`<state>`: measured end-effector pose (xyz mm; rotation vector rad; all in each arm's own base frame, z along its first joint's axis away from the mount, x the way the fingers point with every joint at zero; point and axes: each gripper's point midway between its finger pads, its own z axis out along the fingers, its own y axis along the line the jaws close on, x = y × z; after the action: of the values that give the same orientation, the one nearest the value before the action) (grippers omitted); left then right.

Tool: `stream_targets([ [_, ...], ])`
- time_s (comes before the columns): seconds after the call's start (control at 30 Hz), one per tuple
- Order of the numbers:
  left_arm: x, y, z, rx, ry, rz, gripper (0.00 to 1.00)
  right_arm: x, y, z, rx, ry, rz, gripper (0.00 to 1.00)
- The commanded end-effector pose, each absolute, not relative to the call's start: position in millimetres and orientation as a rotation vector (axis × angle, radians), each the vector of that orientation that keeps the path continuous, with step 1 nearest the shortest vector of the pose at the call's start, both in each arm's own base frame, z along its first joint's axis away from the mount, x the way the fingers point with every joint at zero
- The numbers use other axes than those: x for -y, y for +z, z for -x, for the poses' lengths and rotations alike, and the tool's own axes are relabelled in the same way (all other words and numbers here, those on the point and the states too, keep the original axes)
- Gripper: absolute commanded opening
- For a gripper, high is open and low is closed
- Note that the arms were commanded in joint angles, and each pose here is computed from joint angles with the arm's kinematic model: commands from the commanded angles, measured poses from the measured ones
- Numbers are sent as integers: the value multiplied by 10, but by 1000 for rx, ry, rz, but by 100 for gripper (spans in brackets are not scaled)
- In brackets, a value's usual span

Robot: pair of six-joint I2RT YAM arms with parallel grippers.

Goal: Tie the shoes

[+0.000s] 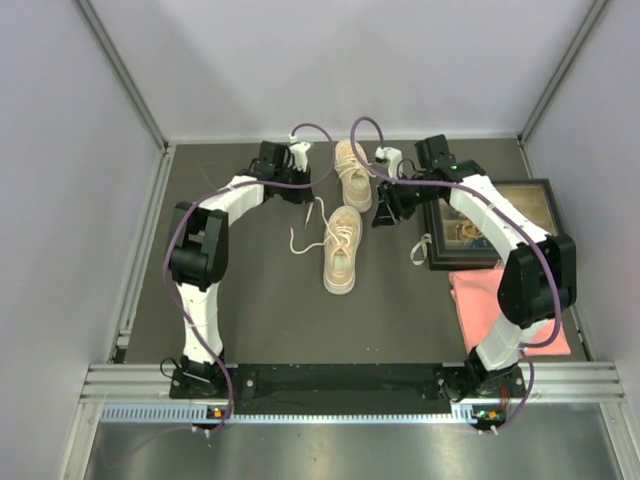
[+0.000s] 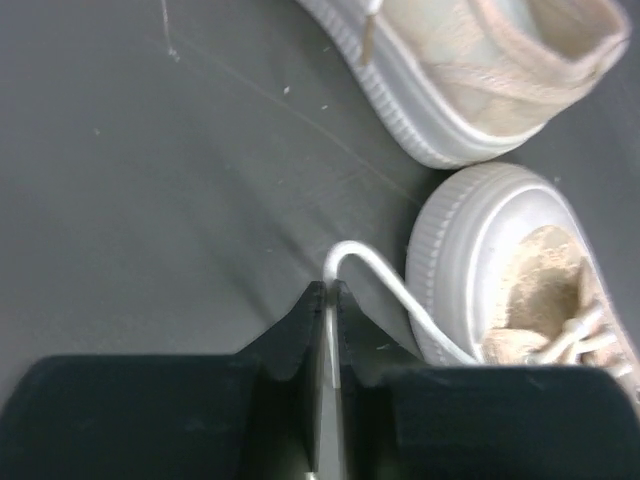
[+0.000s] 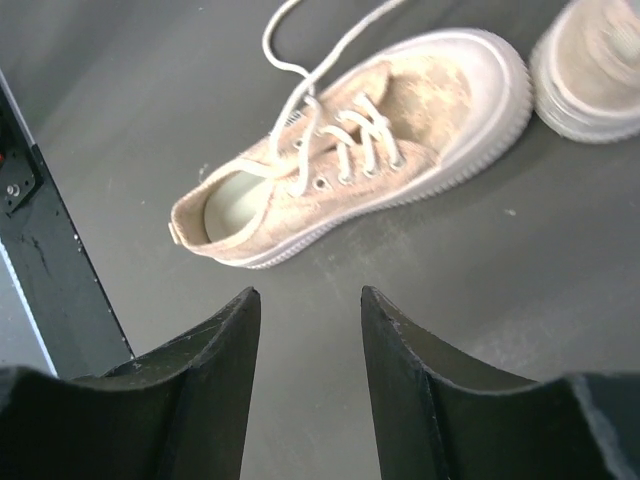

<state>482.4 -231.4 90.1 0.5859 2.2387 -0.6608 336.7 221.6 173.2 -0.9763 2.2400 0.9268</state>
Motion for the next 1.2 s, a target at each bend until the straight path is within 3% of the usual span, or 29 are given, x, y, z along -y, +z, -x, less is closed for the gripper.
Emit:
stream_targets([
  [0.0,2239,972,-4876,-2285,-753,-502,28,-2435,1983,-3384,-2072,879,1115,45],
  [0.13,1964,1188,-4802,-2262,-824,-511,60,-2452,1967,-3402,-2110,894,1092,45],
  [0.23,1702,1354,-4548,-2173,-870,-698,65,-2463,1972,-3391,-2129,917,1076,45],
  [0.33,1511,1324,-4213,-2032,-749,-1132,65,-2454,1966,-3404,-2146,931,1058,45],
  [0.47,1481,1292,-3899,-1894,-729,-1427,67,-2374,1924,-3436,-2211,950,1012,52],
  [0.63,1553,1141,-3481,-1686,-785,-1856,65,-2302,1904,-3480,-2241,968,976,59],
  [0.73,1658,1008,-3341,-1512,-812,-2081,58,-2287,1870,-3467,-2254,969,978,63],
  [1.03,1913,632,-3415,-1311,-743,-2298,40,-2200,1790,-3445,-2308,939,931,63],
  [1.17,1876,525,-3469,-1280,-717,-2371,38,-2191,1783,-3442,-2310,946,916,63],
])
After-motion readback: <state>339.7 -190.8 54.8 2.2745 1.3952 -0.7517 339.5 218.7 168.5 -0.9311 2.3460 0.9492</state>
